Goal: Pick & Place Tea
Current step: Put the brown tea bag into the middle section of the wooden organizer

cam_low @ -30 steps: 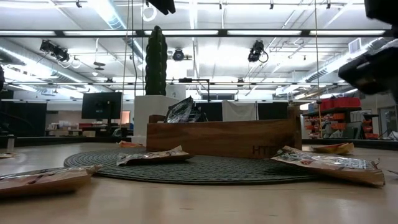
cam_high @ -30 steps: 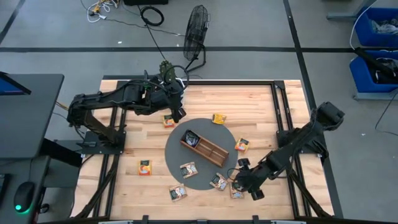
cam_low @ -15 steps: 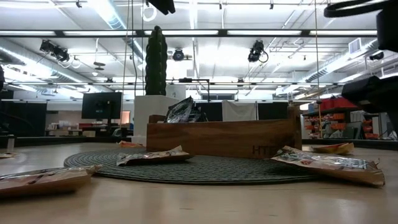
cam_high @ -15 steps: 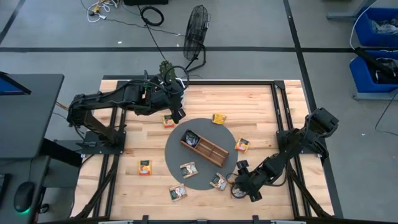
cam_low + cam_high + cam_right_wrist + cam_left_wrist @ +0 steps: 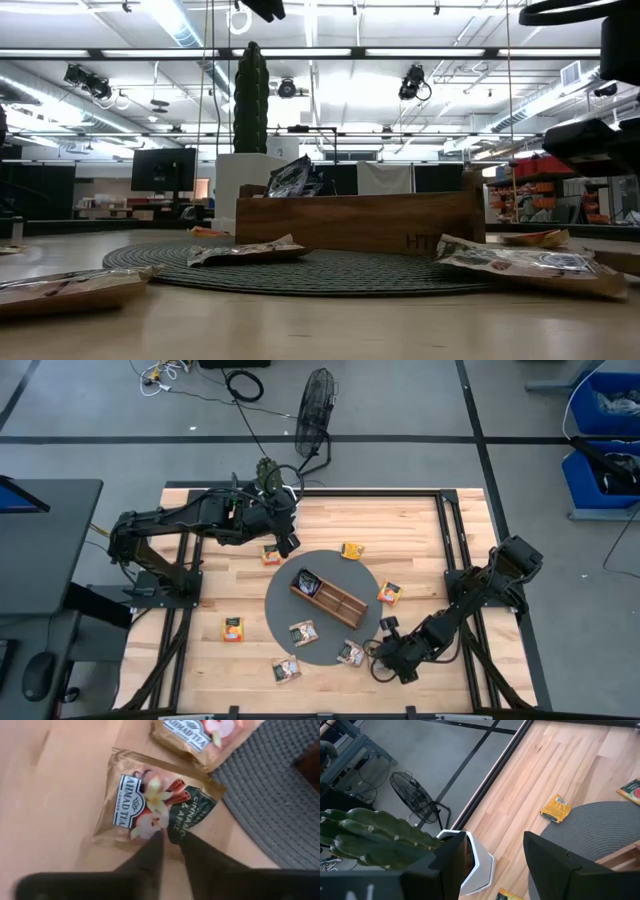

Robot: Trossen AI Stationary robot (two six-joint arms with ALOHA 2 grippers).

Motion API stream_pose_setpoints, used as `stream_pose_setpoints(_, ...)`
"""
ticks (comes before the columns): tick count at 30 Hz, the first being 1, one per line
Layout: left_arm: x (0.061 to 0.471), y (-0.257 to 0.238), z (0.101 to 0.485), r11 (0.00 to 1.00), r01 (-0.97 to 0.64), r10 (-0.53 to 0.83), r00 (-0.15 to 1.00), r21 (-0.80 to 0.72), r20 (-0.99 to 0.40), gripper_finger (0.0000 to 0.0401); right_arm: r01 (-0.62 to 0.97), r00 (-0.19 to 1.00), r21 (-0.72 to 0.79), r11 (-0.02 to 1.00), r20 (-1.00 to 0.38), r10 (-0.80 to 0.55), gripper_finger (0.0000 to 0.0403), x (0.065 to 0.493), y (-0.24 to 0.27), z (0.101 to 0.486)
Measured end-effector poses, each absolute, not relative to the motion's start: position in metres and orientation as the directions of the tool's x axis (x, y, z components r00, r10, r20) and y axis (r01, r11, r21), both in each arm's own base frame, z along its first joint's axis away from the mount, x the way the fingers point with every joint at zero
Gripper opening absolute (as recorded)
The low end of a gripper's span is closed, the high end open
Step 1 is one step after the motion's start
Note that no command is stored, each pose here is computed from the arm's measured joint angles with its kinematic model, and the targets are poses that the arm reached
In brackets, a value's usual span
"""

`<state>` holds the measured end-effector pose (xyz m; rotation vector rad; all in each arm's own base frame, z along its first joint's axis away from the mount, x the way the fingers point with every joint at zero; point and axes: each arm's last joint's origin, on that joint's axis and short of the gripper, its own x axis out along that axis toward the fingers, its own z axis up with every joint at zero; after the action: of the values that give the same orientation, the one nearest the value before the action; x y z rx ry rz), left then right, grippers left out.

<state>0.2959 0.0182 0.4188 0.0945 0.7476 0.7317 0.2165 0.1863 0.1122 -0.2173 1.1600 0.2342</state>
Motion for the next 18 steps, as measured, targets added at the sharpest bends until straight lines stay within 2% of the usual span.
stream_pose_setpoints(3, 0.296, 0.018, 0.419, 0.752, -0.573, 0.637, 0.502, 0.327, -0.586, 0.0202, -0.274, 0.379, -0.048, 0.960, -0.923, 0.062, 0.0011, 0.216, 0.186, 0.112)
stream_pose_setpoints(7, 0.296, 0.018, 0.419, 0.752, -0.572, 0.636, 0.502, 0.326, -0.586, 0.0202, -0.275, 0.363, -0.058, 0.960, -0.930, 0.048, 0.0006, 0.216, 0.185, 0.115)
stream_pose_setpoints(12, 0.297, 0.017, 0.419, 0.774, -0.564, 0.604, 0.523, 0.287, -0.601, 0.0202, -0.312, 0.247, -0.143, 0.939, -0.967, -0.065, 0.0001, 0.208, 0.178, 0.143)
stream_pose_setpoints(15, 0.299, 0.016, 0.419, 0.812, -0.537, 0.548, 0.563, 0.230, -0.619, 0.0202, -0.321, 0.296, -0.193, 0.927, -0.950, -0.095, 0.0001, 0.211, 0.179, 0.176)
stream_pose_setpoints(18, 0.303, 0.013, 0.421, 0.857, -0.497, 0.463, 0.626, 0.136, -0.628, 0.0202, -0.330, 0.287, -0.283, 0.901, -0.939, -0.190, 0.0001, 0.204, 0.169, 0.195)
